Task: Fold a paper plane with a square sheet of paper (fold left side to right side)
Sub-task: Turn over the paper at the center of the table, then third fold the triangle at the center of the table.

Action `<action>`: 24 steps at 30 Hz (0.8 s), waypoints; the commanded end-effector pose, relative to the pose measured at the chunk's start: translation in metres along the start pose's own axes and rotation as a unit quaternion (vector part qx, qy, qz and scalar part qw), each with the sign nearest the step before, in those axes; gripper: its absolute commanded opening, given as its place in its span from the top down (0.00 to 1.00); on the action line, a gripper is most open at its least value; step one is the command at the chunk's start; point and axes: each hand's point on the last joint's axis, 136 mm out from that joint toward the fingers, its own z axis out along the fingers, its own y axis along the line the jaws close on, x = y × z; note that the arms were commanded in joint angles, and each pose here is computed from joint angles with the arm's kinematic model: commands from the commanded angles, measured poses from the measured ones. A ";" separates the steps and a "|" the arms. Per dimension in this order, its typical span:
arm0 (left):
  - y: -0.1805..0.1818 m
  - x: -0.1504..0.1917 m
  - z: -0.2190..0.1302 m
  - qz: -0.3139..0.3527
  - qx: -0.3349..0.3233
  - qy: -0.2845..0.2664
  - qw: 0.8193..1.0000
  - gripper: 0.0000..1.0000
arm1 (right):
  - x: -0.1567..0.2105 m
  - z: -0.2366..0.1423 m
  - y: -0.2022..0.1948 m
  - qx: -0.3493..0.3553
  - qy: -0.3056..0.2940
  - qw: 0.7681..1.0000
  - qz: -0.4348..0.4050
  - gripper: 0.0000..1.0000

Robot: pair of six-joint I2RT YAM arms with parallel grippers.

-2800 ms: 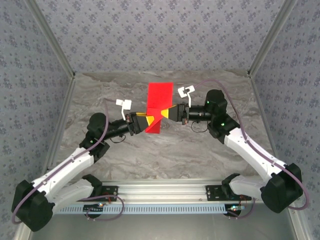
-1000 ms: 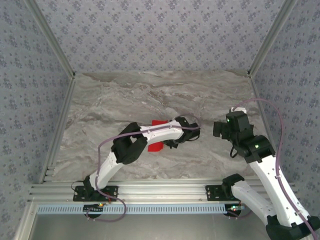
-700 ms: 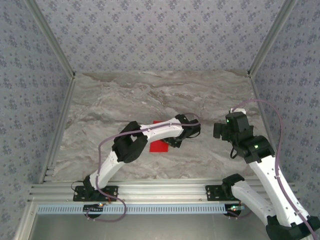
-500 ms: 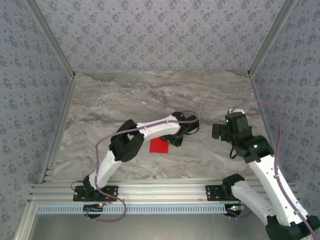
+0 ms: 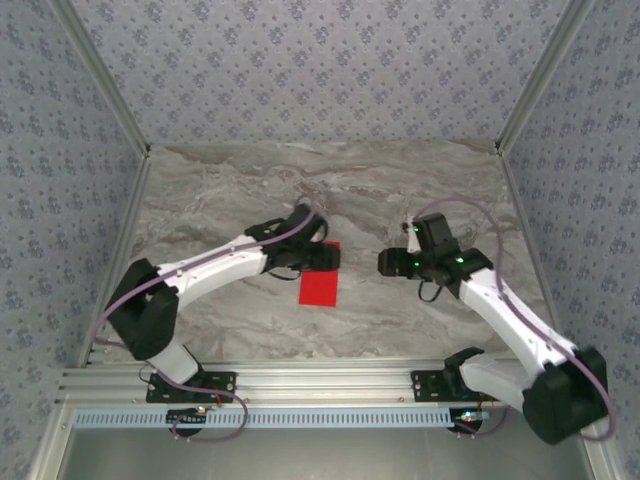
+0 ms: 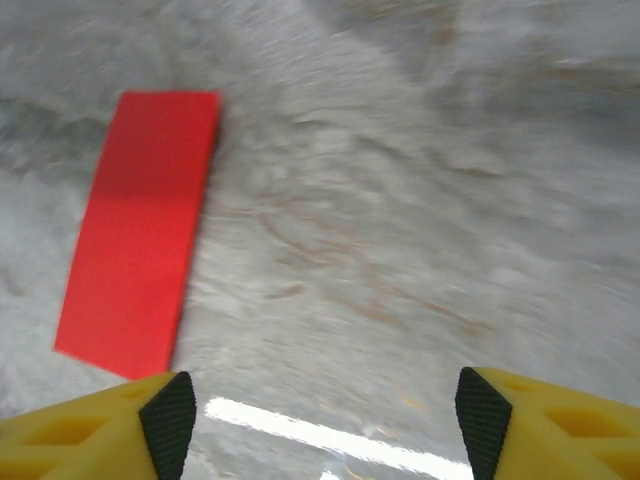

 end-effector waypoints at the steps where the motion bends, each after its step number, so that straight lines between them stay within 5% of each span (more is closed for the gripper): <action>1: 0.012 0.000 0.002 -0.053 0.062 -0.014 0.997 0.37 | -0.017 0.031 0.057 -0.099 0.012 0.995 -0.021 0.43; 3: 0.028 0.001 0.001 -0.072 0.069 -0.020 0.995 0.37 | -0.021 0.054 0.071 -0.107 0.027 0.993 -0.031 0.52; 9: 0.050 0.007 0.013 -0.105 0.090 -0.010 0.990 0.37 | -0.038 0.111 0.094 -0.145 0.047 0.988 -0.011 0.60; 24: 0.059 0.018 0.045 -0.123 0.084 0.030 0.988 0.36 | -0.039 0.169 0.075 -0.088 0.080 0.992 -0.027 0.61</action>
